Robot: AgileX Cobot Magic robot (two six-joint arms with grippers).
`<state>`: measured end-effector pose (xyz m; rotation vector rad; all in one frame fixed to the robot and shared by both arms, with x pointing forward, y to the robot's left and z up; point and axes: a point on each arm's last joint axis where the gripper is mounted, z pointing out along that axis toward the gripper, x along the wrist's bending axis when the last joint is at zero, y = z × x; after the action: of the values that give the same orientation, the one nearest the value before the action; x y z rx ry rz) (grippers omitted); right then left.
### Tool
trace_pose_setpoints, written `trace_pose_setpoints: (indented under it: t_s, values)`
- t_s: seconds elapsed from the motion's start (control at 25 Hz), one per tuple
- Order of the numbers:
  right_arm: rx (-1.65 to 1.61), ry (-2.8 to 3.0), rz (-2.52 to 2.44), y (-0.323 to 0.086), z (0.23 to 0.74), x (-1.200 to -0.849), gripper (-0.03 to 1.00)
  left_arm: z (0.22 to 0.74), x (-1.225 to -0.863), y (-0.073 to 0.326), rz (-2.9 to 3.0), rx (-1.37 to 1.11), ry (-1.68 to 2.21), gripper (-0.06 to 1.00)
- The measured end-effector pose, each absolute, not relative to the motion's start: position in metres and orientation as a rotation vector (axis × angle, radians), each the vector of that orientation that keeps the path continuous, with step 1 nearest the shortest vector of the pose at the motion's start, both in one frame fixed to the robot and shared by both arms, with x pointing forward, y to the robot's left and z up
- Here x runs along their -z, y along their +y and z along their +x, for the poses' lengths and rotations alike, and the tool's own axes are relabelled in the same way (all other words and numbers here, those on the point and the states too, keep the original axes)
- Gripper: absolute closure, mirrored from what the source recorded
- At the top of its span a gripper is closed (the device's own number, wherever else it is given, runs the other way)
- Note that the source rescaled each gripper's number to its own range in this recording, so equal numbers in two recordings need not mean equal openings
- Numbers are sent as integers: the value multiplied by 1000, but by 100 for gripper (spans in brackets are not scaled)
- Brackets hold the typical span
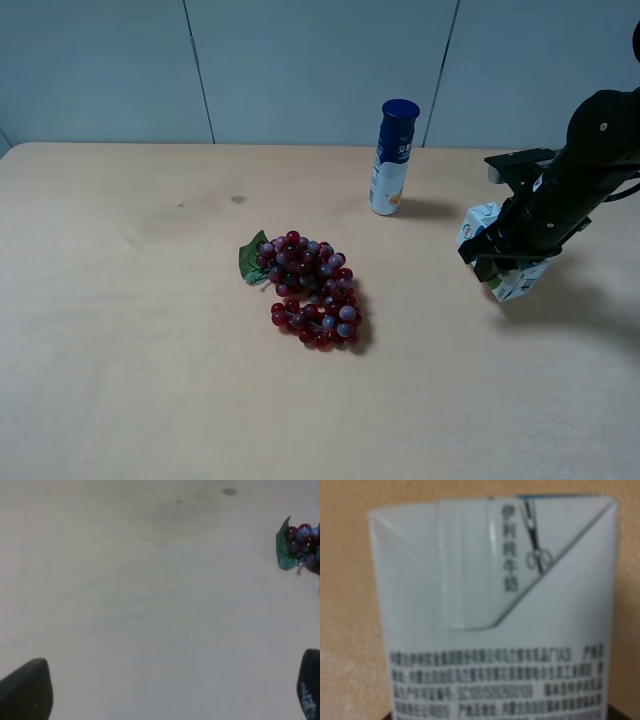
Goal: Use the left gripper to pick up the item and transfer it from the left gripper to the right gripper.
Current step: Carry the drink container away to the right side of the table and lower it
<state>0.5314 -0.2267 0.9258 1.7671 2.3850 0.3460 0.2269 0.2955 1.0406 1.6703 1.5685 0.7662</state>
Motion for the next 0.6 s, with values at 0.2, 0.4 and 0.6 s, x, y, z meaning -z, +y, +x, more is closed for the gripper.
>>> trace_pose_setpoints:
  t_s: [0.2, 0.4, 0.6]
  values:
    - [-343, 2387, 1770, -227, 531, -926, 79, 227, -1041, 295, 1670, -766, 1569, -1]
    - [-353, 2360, 1801, -227, 532, -926, 2, 227, -1041, 295, 1670, -766, 1569, -1]
    - [-353, 2359, 1803, -227, 532, -926, -1, 227, -1041, 295, 1670, -766, 1569, -1]
